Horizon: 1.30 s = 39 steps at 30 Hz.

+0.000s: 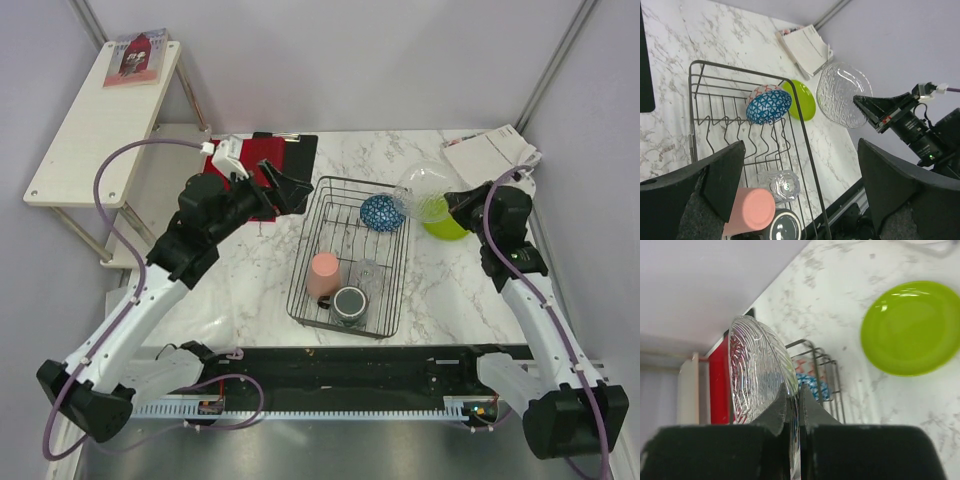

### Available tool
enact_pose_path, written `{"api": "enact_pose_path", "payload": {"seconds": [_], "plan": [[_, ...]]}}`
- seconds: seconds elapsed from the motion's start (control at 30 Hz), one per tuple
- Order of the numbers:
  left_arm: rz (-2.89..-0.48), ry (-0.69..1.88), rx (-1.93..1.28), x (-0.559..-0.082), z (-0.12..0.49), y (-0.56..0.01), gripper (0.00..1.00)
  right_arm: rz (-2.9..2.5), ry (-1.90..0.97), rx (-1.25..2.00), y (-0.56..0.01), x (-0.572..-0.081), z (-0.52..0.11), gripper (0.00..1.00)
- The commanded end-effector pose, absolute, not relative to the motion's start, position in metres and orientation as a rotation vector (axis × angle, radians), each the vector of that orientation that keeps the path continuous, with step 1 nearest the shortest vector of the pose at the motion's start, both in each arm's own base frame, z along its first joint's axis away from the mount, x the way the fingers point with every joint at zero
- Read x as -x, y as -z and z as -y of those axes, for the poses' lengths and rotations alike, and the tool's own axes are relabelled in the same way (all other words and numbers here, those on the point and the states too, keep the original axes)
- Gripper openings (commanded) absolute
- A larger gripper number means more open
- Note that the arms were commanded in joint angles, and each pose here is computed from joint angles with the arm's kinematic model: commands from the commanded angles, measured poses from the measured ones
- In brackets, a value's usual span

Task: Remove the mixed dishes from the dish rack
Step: Place the plate at the center of the board.

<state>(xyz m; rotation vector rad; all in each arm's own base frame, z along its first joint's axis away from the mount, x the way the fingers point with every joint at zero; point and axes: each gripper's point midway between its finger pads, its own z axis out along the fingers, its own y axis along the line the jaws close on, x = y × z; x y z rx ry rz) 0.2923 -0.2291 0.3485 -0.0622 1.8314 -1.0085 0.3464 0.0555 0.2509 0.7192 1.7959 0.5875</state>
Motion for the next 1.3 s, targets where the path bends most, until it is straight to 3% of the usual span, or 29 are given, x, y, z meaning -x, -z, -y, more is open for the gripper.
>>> {"api": "enact_pose_path", "payload": {"seconds": [0.0,0.33,0.93,1.0,1.03,1.13,1.27], "plan": [[-1.777,0.928,0.090,-0.283,0.206,-0.347,0.99,-1.757,-0.445,-0.977,-0.218,-0.351,-0.006,0.00],[-1.684,0.852,0.140,-0.260,0.171,-0.341,0.99,-1.776,-0.337,-1.217,-0.126,-0.368,0.043,0.00],[-1.834,0.864,0.150,-0.258,0.180,-0.291,0.99,-1.873,-0.252,-1.167,-0.090,-0.427,0.056,0.01],[-1.848,0.863,0.145,-0.259,0.182,-0.287,0.99,-1.904,-0.225,-1.163,-0.083,-0.424,0.057,0.12],[-1.849,0.863,0.143,-0.259,0.182,-0.286,0.99,-1.909,-0.216,-1.159,-0.082,-0.423,0.057,0.27],[-1.859,0.858,0.142,-0.261,0.183,-0.284,0.99,-1.904,-0.170,-1.154,-0.084,-0.415,0.063,0.51],[-1.871,0.853,0.143,-0.263,0.185,-0.280,0.99,-1.897,-0.141,-1.140,-0.093,-0.412,0.066,0.63]]}}
